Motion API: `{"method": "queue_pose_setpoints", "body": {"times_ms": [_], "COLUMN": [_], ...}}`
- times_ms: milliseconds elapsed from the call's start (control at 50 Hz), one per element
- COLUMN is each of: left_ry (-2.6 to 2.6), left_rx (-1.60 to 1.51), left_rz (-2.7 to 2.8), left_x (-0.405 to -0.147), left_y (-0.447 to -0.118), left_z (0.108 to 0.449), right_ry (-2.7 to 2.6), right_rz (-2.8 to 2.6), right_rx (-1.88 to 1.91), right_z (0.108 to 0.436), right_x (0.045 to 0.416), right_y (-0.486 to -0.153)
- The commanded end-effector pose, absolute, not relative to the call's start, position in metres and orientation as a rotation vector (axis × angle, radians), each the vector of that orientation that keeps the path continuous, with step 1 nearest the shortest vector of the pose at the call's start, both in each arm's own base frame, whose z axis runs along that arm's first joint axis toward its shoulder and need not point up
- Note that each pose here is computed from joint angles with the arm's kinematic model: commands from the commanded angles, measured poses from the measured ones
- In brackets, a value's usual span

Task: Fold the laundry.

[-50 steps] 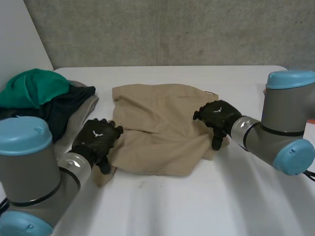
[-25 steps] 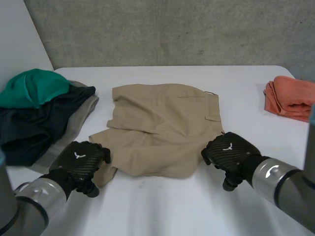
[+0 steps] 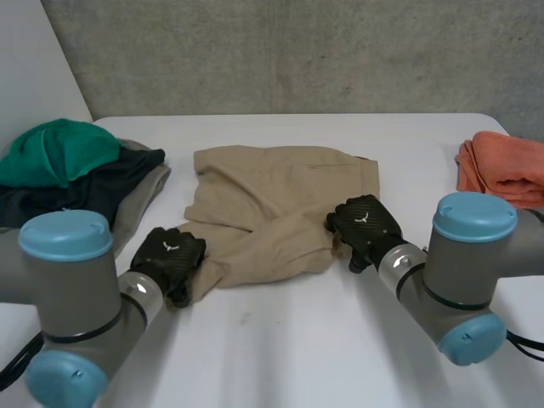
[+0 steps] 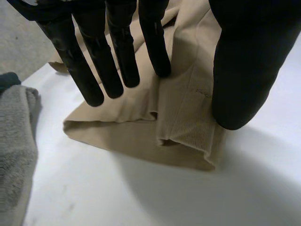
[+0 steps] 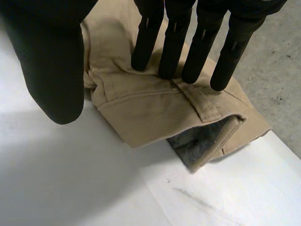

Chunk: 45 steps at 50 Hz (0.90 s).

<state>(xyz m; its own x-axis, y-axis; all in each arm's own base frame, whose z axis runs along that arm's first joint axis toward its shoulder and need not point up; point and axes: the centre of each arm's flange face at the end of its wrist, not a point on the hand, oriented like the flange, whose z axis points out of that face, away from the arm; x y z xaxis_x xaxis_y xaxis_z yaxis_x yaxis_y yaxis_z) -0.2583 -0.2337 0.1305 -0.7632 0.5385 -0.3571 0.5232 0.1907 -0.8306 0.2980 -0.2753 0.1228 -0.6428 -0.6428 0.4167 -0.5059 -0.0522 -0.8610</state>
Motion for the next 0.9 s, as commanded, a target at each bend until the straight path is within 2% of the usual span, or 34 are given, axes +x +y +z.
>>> {"method": "queue_pose_setpoints", "body": {"times_ms": [20,180,320,360,380,420,440,500,520,620,680,740,820,900], "left_ry": [-2.374,-2.367,-2.312,-2.298,-2.269,-2.228,-2.177,-2.096,-2.055,-2.018,-2.07,-2.108,-2.159,-2.227], "left_rx": [-1.126,-1.116,-1.028,-1.001,-0.993,-0.977,-0.965,-0.948,-0.935,-0.905,-0.916,-0.934,-0.991,-1.019], "left_rz": [1.75,1.787,1.932,1.964,1.998,2.041,2.085,2.146,2.182,2.24,2.202,2.143,2.011,1.936], "left_x": [-0.269,-0.271,-0.266,-0.262,-0.259,-0.255,-0.252,-0.247,-0.242,-0.231,-0.226,-0.226,-0.235,-0.25], "left_y": [-0.248,-0.255,-0.25,-0.242,-0.236,-0.228,-0.219,-0.206,-0.197,-0.184,-0.184,-0.19,-0.205,-0.244], "left_z": [0.127,0.132,0.18,0.204,0.224,0.249,0.275,0.312,0.335,0.383,0.392,0.391,0.371,0.331], "right_ry": [2.055,2.061,2.082,2.063,2.029,1.993,1.965,1.931,1.936,1.962,1.973,1.992,2.034,2.095], "right_rz": [-1.84,-1.877,-1.956,-2.015,-2.08,-2.113,-2.127,-2.154,-2.161,-2.138,-2.084,-2.007,-1.895,-1.764], "right_rx": [-1.318,-1.36,-1.326,-1.292,-1.26,-1.256,-1.253,-1.24,-1.226,-1.183,-1.177,-1.185,-1.194,-1.18], "right_z": [0.113,0.099,0.115,0.147,0.181,0.213,0.244,0.291,0.315,0.364,0.376,0.37,0.347,0.314], "right_x": [0.307,0.312,0.309,0.302,0.295,0.29,0.284,0.272,0.26,0.237,0.231,0.231,0.236,0.244], "right_y": [-0.287,-0.299,-0.309,-0.31,-0.309,-0.303,-0.294,-0.284,-0.281,-0.276,-0.273,-0.274,-0.283,-0.296]}}
